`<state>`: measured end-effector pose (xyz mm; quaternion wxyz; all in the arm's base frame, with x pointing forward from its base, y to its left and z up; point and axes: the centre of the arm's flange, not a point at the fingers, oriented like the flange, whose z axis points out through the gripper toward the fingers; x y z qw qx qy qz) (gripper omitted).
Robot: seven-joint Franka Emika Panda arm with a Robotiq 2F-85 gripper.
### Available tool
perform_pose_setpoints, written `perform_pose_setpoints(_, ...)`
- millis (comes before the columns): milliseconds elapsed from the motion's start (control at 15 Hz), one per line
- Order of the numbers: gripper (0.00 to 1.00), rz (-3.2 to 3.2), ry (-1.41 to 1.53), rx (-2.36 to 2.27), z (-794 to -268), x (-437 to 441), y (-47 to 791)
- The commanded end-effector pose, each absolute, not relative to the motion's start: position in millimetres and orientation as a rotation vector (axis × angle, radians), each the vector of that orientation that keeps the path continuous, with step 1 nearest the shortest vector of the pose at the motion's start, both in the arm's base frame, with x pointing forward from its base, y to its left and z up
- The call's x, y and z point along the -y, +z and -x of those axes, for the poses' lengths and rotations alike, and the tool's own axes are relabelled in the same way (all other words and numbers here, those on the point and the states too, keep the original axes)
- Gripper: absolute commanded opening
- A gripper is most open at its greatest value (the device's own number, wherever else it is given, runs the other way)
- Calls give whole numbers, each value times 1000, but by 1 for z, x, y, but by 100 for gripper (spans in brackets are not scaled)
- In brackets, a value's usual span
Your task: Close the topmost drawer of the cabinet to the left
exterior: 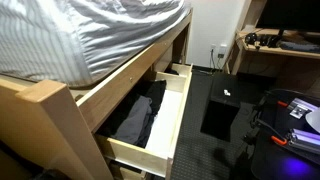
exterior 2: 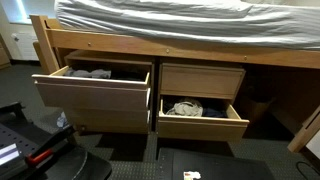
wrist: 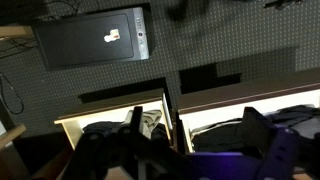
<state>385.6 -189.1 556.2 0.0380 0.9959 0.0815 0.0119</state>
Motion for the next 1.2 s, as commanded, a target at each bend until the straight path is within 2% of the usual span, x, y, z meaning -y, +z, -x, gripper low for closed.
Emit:
perform_pose_setpoints(0, 100, -3055, 37, -250, -386, 189, 556)
perform_pose_setpoints(200, 100, -3056, -31, -295, -392, 181, 537)
perform_pose_setpoints(267, 100, -3043, -31, -281, -426, 163, 560)
perform_pose_setpoints(333, 100, -3041, 15, -266, -433, 159, 575)
perform_pose_setpoints(400, 100, -3049, 15, -276, -401, 169, 552)
perform_pose_setpoints(533, 100, -3029, 41, -283, -420, 153, 565)
perform_pose_setpoints(1133, 100, -2980, -475, -521, -509, 75, 465)
